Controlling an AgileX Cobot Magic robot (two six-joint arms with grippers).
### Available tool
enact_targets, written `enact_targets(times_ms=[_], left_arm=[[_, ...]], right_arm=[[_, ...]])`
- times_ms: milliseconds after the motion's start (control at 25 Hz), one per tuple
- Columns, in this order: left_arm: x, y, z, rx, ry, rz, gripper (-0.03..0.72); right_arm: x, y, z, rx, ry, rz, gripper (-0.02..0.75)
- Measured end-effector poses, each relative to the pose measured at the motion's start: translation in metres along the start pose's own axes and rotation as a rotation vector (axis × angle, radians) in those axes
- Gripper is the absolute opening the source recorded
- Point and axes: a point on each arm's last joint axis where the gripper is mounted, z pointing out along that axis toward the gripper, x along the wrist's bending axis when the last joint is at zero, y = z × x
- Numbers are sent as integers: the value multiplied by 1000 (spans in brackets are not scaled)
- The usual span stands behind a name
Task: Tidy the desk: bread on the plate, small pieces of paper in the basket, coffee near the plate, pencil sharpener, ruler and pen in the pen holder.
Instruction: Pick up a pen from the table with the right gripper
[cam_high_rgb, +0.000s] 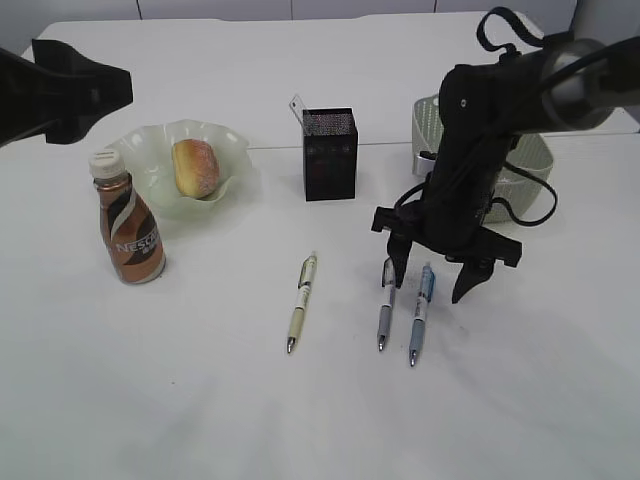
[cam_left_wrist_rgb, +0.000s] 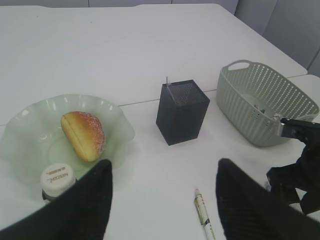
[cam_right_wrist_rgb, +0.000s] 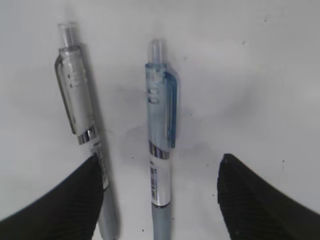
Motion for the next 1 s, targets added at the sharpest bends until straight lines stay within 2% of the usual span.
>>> enact_targets(times_ms=[1000], left_arm=[[0,0,0,0,0,0,475]], right_arm=[[-1,0,14,28,-21,4,552]])
